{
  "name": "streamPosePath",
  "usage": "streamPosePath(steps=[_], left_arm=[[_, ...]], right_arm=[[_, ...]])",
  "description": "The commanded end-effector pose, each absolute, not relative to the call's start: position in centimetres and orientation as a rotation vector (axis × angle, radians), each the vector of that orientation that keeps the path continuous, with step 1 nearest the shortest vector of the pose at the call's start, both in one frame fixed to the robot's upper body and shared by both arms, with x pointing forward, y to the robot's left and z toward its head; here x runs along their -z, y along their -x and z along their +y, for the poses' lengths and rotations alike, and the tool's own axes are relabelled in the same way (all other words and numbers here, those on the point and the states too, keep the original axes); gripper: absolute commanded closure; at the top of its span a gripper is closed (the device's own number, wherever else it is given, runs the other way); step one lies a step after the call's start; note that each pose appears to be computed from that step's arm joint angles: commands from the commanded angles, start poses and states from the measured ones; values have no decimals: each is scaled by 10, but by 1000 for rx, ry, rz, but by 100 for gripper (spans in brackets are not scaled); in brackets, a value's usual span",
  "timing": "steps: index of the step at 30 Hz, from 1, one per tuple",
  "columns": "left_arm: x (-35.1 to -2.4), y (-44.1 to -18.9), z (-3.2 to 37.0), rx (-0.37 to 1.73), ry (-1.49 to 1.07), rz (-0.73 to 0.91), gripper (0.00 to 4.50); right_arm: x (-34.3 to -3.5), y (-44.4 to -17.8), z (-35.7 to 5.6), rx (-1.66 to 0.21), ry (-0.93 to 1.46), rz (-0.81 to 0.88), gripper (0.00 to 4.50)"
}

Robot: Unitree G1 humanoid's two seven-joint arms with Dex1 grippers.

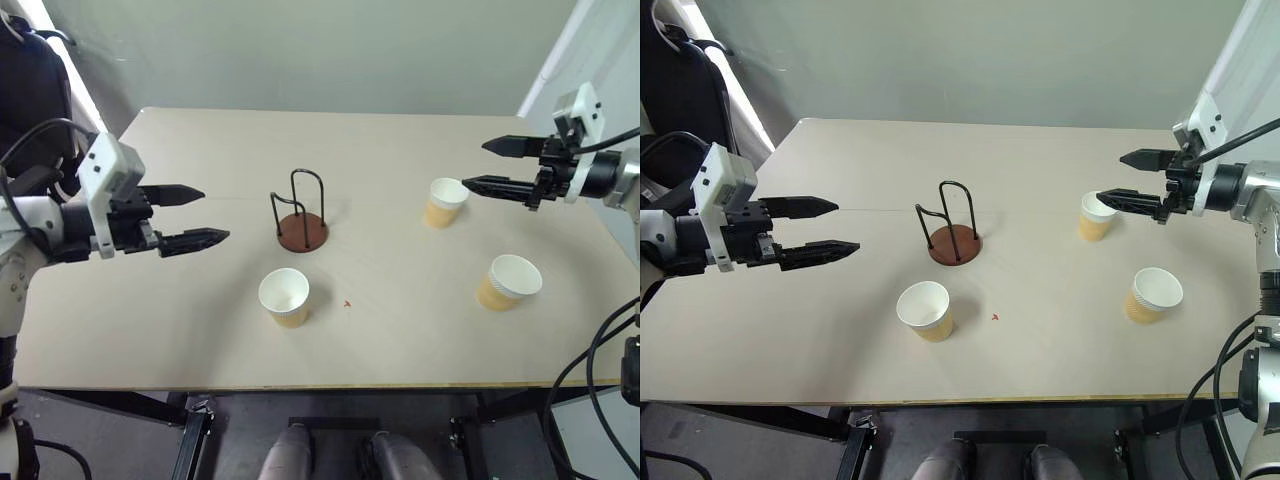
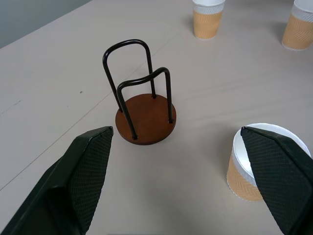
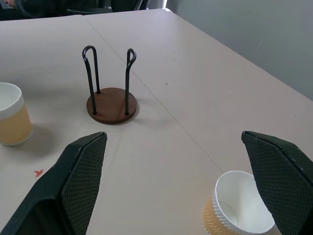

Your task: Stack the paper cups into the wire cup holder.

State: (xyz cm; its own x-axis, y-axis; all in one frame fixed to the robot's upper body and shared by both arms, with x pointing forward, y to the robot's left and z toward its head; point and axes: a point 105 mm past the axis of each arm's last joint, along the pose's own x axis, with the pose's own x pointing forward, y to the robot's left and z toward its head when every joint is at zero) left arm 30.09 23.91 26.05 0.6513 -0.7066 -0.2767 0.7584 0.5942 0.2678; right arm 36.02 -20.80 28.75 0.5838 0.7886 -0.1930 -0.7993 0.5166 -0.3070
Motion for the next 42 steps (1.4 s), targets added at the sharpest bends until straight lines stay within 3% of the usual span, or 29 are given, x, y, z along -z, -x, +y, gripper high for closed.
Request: streamPosePath(steps=[1,11,16,23,32,42], left_arm=[[-276,-296,238,851,-426,90,0],[-277,-294,238,852,-417,84,0],[-275,-295,236,859,-414,86,0],[-273,-295,235,860,-415,89,0],[-266,-293,241,844,-427,133,0],[-267,-288,249,820,-426,141,0]], right_arm=[[-302,-356,-208,-955,417,-6,3],[-318,-354,-189,-1026,394,-51,3],[-322,-358,-100,-1095,346,-116,3],[-306,-351,-39,-1079,345,-29,3],[-256,-370,-7,-950,261,151,3],[-240,-376,4,-917,249,169,3]])
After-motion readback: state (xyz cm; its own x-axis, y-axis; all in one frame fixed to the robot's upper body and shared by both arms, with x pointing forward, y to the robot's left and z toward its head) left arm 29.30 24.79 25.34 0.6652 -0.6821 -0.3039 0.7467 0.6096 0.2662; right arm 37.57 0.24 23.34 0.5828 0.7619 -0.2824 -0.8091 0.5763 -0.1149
